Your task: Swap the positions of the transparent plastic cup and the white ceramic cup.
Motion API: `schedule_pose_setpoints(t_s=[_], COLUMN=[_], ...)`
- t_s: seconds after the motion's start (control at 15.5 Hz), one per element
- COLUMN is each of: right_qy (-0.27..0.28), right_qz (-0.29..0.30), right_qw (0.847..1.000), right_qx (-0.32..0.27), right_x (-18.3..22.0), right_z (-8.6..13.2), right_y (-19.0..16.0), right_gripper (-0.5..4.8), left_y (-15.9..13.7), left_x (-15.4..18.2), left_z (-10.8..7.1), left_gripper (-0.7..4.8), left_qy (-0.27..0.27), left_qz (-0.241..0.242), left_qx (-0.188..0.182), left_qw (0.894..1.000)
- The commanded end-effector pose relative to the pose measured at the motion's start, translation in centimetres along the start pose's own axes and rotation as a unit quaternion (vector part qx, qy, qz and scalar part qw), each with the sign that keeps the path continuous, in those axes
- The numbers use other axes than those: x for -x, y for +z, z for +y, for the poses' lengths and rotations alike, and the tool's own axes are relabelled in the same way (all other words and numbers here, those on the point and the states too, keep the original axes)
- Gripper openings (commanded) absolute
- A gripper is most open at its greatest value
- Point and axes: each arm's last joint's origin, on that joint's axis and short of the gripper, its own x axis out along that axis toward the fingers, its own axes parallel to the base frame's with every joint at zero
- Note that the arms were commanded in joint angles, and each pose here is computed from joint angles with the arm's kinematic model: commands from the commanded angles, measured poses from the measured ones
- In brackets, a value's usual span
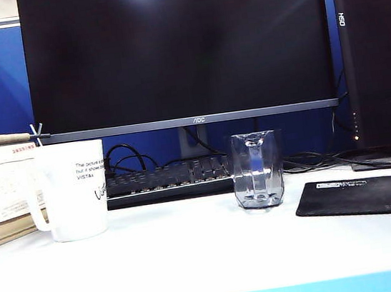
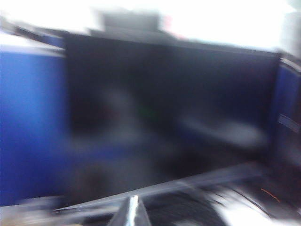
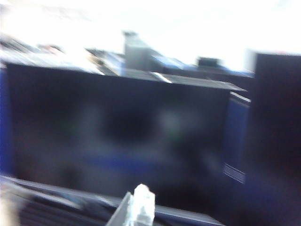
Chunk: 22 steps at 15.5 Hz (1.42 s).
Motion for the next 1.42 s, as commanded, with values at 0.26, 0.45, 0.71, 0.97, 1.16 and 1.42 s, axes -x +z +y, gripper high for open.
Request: schedule_pose_setpoints(t_s=[0.26, 0.45, 0.71, 0.97, 1.16, 1.42], right_qy=[0.086, 0.111, 0.053, 0.007, -0.028, -0.070], right_qz=[0.007, 0.069, 0.154, 0.184, 0.237, 0.358], right_qw=[0.990, 0.979, 0.958, 0.926, 0.911, 0.863], right_qx=[-0.108, -0.158, -0.237, -0.329, -0.336, -0.350], right_x=[-0.6, -1.1, -1.2, 0.2, 1.8, 3.3], right_z=[0.6, 0.9, 1.1, 1.6, 2.0, 2.4], right_y=[-6.8, -12.0, -20.3, -27.2, -31.1, -33.3], right_gripper=[-0.01, -0.01, -0.01, -0.01, -0.01, -0.01], left_y=[-5.2, -9.4, -17.7, -23.7, -24.5, -24.5], left_x=[10.3, 7.6, 4.8, 4.5, 4.6, 4.6], left_z=[3.2, 2.3, 1.7, 1.7, 1.7, 1.6], left_gripper=[-0.06, -0.06, -0.06, -0.06, -0.06, -0.05], left_qy=[0.081, 0.046, 0.056, 0.073, 0.074, 0.063], left_qz=[-0.018, 0.066, 0.110, 0.163, 0.173, 0.176], left_qx=[0.031, 0.015, 0.090, 0.129, 0.125, 0.126], left_qw=[0.996, 0.997, 0.988, 0.975, 0.974, 0.974])
